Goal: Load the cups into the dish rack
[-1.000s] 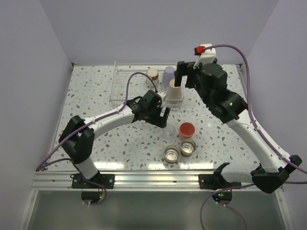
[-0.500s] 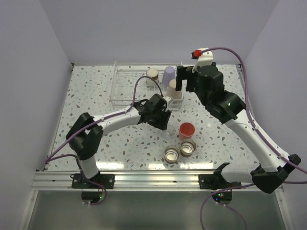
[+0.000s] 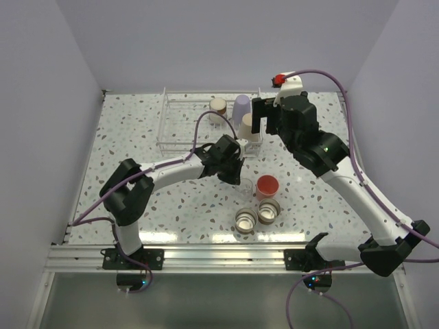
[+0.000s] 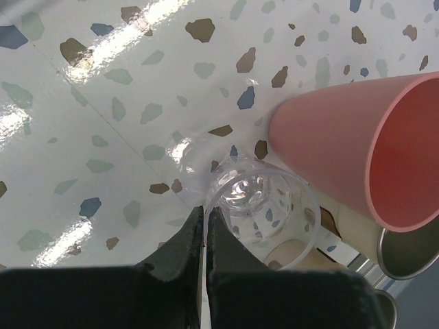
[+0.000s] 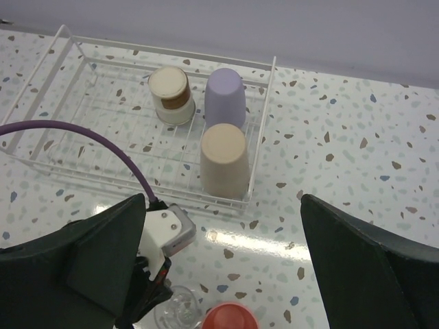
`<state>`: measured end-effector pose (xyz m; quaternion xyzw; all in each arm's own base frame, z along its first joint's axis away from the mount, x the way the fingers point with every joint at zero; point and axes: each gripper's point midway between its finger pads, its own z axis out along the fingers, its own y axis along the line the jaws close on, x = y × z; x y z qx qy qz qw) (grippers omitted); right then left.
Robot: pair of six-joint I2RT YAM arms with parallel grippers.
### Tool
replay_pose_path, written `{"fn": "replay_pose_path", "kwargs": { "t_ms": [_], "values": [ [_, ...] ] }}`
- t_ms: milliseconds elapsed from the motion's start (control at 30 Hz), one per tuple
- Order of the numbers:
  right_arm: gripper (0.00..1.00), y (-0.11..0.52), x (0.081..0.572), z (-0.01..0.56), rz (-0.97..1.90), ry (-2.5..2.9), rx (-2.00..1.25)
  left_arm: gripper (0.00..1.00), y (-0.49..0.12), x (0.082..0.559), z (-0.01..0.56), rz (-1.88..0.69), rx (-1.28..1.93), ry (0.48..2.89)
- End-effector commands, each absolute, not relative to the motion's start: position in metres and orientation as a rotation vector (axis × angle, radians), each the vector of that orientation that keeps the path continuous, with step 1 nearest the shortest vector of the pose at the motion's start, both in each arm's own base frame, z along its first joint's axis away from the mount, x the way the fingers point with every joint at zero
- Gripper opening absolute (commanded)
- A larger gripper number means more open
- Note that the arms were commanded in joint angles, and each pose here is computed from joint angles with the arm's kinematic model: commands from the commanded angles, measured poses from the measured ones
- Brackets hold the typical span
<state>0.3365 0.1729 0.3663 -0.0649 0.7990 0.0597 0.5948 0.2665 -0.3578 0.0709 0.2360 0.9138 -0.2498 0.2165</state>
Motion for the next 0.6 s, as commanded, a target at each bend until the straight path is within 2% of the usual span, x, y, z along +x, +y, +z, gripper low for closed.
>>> {"fn": "replay_pose_path", "kwargs": {
  "t_ms": [0,167,300,433,567],
  "values": [
    [0.98,0.161,0.332,0.379,0.109,1.823,-0.130,0.00,-0.366,0.265,0.070,-0.731,0.677,2.508],
    [0.98,0.163,0.334,0.387,0.123,1.805,-0.123,0.00,-0.349,0.276,0.081,-0.660,0.638,2.498],
    [0.98,0.173,0.339,0.401,0.166,1.790,-0.138,0.00,-0.310,0.293,0.098,-0.664,0.498,2.480],
    [0.98,0.197,0.343,0.425,0.301,1.765,-0.136,0.00,-0.275,0.312,0.156,-0.725,0.389,2.331],
    [0.98,0.240,0.346,0.427,0.558,1.792,-0.111,0.00,-0.244,0.332,0.218,-0.796,0.303,2.163]
  ]
}}
